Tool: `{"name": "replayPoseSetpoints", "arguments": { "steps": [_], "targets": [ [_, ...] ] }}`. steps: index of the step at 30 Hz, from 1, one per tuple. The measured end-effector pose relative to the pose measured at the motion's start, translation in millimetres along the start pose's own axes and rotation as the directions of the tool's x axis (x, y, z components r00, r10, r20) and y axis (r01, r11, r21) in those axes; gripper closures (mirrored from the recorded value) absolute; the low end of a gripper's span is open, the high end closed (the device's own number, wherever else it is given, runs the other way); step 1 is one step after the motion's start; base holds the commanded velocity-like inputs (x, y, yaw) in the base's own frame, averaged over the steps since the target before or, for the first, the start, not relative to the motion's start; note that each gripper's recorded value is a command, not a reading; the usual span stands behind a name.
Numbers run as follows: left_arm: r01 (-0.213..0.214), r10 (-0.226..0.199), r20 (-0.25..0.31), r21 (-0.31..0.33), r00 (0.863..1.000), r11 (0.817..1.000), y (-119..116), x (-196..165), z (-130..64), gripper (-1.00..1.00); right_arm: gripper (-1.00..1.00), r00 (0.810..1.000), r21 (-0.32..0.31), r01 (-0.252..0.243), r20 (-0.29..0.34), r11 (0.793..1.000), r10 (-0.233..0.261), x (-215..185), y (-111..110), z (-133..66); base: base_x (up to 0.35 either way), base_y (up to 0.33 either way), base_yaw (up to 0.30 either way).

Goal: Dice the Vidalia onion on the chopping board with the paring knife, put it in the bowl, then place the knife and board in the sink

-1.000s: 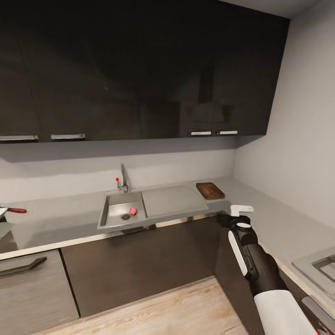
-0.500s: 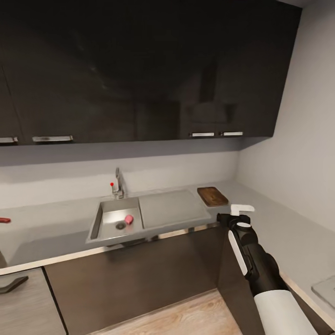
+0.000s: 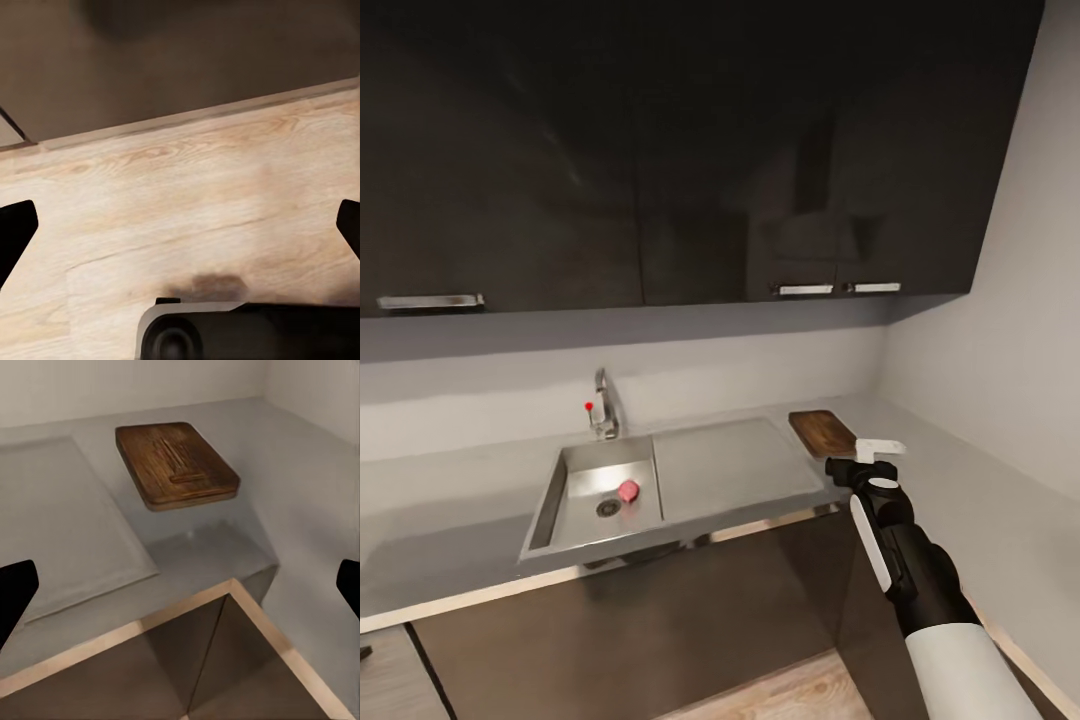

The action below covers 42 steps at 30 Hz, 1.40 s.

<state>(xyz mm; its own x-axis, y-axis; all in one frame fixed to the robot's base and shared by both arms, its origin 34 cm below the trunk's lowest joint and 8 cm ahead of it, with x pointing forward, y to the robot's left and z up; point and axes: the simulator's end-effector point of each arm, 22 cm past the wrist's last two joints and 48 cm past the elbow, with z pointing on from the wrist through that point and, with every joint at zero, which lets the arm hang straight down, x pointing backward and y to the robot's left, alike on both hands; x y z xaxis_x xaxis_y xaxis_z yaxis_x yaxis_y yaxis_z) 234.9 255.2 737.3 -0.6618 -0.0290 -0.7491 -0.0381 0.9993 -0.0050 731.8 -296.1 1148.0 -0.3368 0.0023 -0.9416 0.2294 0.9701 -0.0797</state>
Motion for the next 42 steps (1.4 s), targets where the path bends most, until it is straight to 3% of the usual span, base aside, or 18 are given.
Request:
{"name": "replayPoseSetpoints", "arguments": {
  "steps": [11,32,42],
  "targets": [
    [0.0,0.0,-0.021,-0.001,1.0,1.0,0.3,5.8,-2.2,-1.0,-1.0,1.0,0.001,0.005,-0.017,1.0,-0.005,9.6,0.6,6.2,0.281,-0.092,0.0],
    [-0.001,0.0,-0.08,-0.007,0.997,1.0,2.7,26.2,-10.1,-1.0,-1.0,0.999,0.008,0.017,-0.048,1.0,-0.016,28.5,0.3,18.2,0.021,-0.01,0.0],
    [-0.002,0.001,-0.098,-0.004,0.995,1.0,2.4,31.7,-13.3,-1.0,-1.0,0.998,0.016,0.02,-0.063,1.0,-0.019,37.5,-1.6,23.1,0.229,0.107,0.0]
  ]
}}
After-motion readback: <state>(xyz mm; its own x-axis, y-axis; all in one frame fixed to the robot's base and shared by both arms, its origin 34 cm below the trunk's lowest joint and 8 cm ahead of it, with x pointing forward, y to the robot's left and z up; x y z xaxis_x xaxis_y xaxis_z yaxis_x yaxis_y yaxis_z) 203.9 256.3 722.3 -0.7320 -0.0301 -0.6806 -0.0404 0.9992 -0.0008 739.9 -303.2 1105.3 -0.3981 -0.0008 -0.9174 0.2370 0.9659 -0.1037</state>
